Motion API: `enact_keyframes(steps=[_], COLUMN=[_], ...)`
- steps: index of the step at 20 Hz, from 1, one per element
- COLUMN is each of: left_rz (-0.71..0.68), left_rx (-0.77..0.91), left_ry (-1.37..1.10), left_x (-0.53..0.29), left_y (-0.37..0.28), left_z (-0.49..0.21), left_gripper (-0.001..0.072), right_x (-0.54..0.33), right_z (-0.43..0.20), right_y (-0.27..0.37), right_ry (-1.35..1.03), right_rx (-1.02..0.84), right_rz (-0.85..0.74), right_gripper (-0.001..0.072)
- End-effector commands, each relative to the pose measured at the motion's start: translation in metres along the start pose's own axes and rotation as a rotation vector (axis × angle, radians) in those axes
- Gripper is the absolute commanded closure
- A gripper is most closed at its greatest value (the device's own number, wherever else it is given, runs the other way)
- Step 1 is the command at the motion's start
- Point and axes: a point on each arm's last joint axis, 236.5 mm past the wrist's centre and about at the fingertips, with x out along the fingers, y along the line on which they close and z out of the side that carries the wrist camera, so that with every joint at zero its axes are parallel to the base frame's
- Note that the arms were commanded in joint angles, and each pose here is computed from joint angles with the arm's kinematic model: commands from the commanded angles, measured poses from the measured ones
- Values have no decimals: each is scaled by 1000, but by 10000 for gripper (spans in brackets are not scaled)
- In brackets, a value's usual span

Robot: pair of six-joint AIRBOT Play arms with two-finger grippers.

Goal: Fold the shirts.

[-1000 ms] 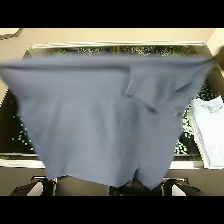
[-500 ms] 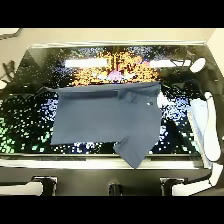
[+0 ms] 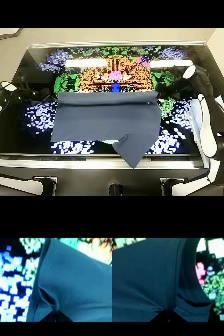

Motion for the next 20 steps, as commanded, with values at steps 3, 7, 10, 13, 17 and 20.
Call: enact_keyframes(steps=[3,7,10,13,17,20], left_rz=[10,30,30,17,133,194], left_rx=[0,-3,-36,-36,-88,-131], left_ry=[255,294,301,333,363,445], left_x=[10,9,11,-8,-55,-59], left_y=[12,17,18,17,51,73], left_z=[-57,-66,-67,-68,-82,-143], left_gripper=[683,683,661,245,245,257], right_x=[37,39,39,17,-39,-43], right_z=[-53,-45,-40,-37,-56,-95], right_y=[-21,-20,-18,-20,-55,-69], right_ry=[178,142,124,133,183,281], right_rx=[33,35,59,50,136,128], right_rz=[-42,-35,-28,-24,-35,-76], right_gripper=[674,673,668,388,331,330])
